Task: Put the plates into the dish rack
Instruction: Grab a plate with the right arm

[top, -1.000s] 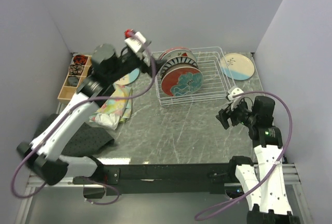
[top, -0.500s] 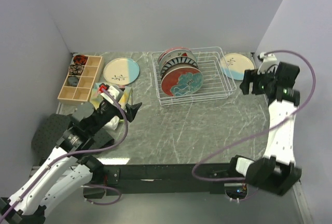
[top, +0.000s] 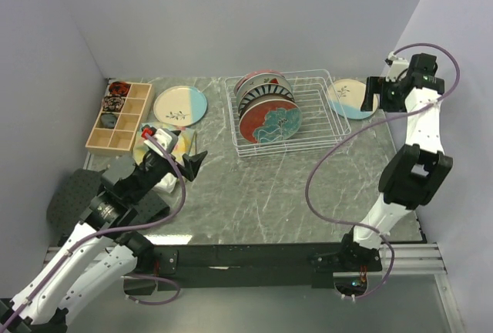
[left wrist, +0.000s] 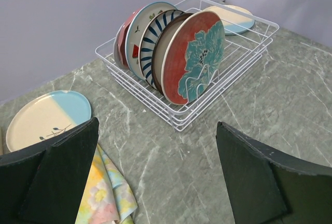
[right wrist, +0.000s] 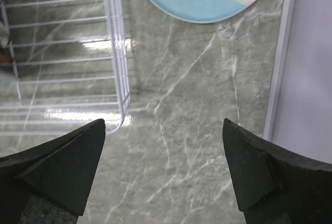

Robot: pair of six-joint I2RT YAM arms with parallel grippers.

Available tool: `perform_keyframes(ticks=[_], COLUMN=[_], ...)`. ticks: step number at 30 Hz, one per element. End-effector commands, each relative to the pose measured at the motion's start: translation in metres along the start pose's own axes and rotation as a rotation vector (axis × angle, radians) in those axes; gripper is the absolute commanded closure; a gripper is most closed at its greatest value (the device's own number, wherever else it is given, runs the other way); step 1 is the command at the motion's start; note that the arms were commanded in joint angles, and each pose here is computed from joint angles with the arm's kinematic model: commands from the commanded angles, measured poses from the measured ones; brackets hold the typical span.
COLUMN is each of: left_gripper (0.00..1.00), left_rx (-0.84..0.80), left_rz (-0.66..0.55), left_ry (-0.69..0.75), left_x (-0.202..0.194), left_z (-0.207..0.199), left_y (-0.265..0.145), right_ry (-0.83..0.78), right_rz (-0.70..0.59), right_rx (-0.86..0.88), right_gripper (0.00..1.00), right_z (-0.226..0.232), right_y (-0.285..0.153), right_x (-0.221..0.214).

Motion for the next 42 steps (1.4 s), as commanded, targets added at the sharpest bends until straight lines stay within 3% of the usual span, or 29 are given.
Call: perform_keyframes(ticks=[1, 11, 14, 20, 28, 42], left_gripper=[0.01, 0.01, 0.01, 0.01, 0.01, 0.01], left_rx=[0.021, 0.040, 0.040, 0.066, 0.071, 0.063], left_rz=[-0.035, -0.017, -0.012, 0.001, 0.007, 0.010], left_ry=[-0.020, -0.012, -0.011, -0.002, 0.000, -0.003], left_x=[0.009, 0.006, 0.005, 0.002, 0.000, -0.001], left_z=[0.002, 0.004, 0.004, 0.006, 0.008, 0.009], left_y=[-0.003, -0.002, -0.002, -0.001, 0.000, 0.001], right_ry=[0.114, 0.308, 0.306, 0.298, 0.284, 0.252], right_rz=[0.034, -0.113, -0.116, -0.085, -0.001, 0.047], right_rx=[-0.074, -0.324, -0.339, -0.359, -0.412, -0.465], right_gripper=[0.00, 0.00, 0.07, 0.37, 0.57, 0.67], right_z=[-0.008, -0.013, -0.013, -0.017, -0.032, -0.042], right_y=[0.031, 0.083, 0.100, 0.135, 0.181, 0.212], right_x=[0.011, 0.040, 0.043, 0.053, 0.038, 0.024])
Point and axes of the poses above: each gripper's point midway between its finger pads, its own y axis out along the fingers, its own z axis along the line the jaws close on, x = y × z, the point moved 10 cm from there along -y, back along the fingers, and after that the axes turned 15 degrees about y, right-handed, at the moved point
